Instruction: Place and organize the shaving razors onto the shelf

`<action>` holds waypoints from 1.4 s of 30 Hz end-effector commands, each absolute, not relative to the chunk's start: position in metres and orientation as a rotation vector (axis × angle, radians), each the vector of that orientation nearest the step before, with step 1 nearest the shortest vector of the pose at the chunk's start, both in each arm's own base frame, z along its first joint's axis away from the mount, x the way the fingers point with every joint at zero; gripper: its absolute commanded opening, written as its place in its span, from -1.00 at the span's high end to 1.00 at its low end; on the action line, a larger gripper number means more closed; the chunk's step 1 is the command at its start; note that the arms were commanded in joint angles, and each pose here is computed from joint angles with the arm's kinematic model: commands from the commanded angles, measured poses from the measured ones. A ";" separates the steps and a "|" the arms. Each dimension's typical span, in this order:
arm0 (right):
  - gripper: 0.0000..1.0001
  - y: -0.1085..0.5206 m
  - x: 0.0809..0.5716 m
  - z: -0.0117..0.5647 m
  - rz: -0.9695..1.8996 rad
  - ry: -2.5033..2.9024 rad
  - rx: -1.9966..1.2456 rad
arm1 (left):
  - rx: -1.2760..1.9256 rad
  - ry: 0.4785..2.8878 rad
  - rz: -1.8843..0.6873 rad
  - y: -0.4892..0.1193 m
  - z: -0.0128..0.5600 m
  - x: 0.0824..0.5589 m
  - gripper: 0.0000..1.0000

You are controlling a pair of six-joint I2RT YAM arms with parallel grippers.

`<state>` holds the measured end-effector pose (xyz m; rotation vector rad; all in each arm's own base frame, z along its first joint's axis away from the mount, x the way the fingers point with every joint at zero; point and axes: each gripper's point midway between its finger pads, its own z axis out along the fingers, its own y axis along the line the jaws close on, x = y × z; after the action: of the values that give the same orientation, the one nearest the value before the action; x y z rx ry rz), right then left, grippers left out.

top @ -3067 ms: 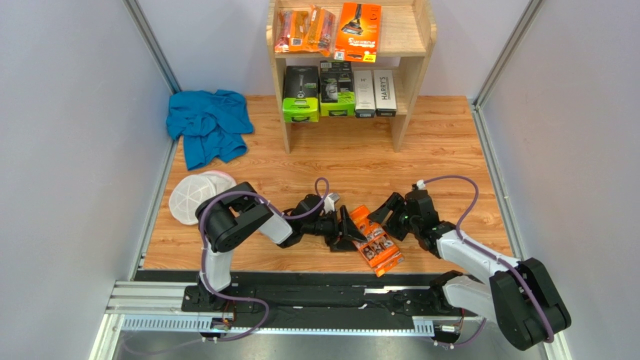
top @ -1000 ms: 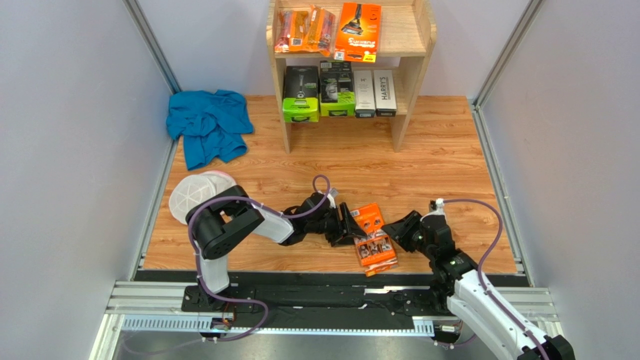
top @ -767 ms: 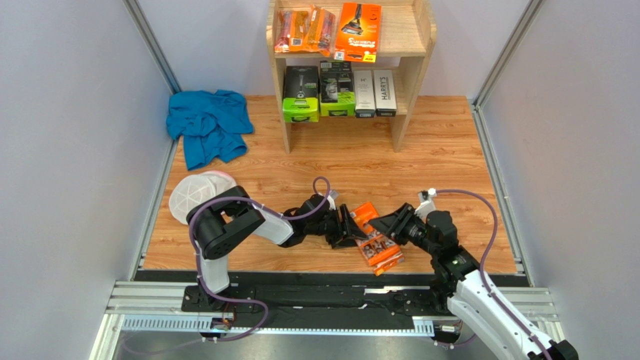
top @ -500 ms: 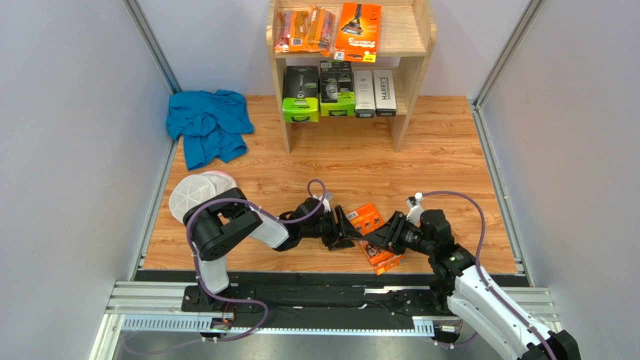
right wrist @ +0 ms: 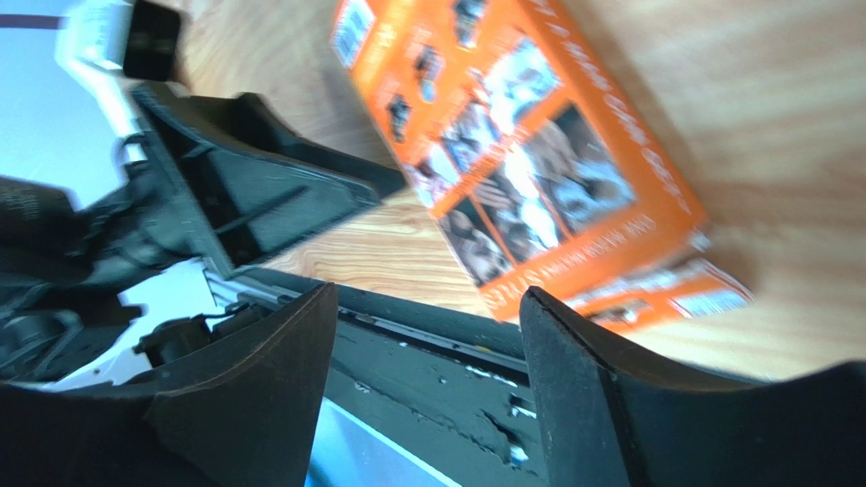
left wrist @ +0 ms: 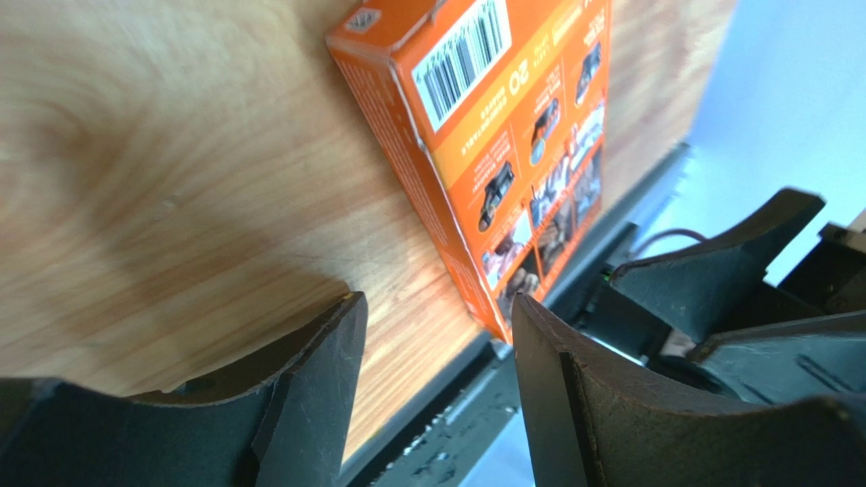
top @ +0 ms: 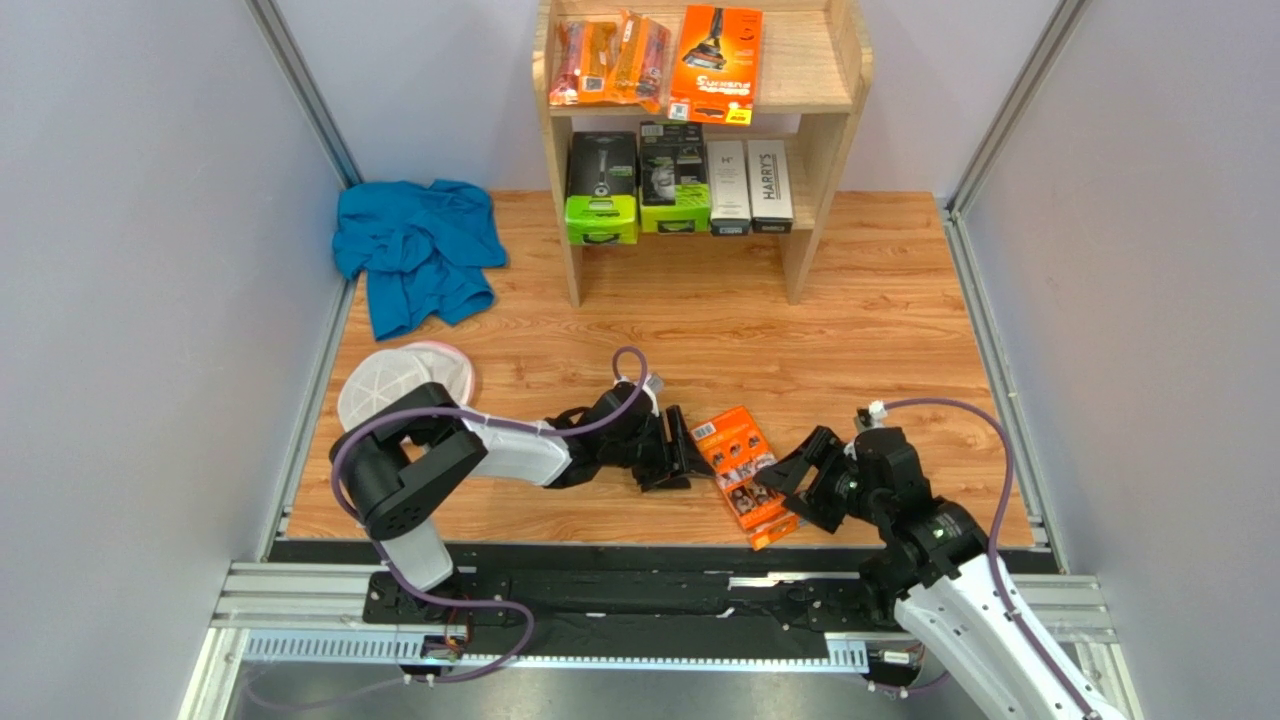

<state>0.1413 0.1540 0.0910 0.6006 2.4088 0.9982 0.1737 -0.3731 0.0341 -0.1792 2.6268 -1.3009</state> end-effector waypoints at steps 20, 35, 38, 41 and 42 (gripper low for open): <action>-0.57 0.088 0.121 0.037 0.575 2.395 1.025 | 0.081 2.677 -0.903 -0.346 0.051 0.222 -0.32; -0.52 0.122 0.150 0.044 0.766 2.371 0.812 | 0.079 2.684 -0.998 -0.354 0.047 0.213 -0.30; -0.49 0.133 0.151 0.045 0.833 2.387 0.766 | 0.068 2.696 -1.009 -0.353 0.045 0.210 -0.30; -0.46 0.145 0.150 0.045 0.913 2.405 0.734 | 0.047 2.704 -1.016 -0.352 0.040 0.208 -0.29; -0.45 0.149 0.148 0.045 0.938 2.418 0.729 | 0.044 2.711 -1.013 -0.351 0.037 0.207 -0.30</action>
<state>0.1424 0.1264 0.0337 0.8315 2.4350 0.7745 0.2091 -0.3474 0.0397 0.0562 2.7147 -0.9727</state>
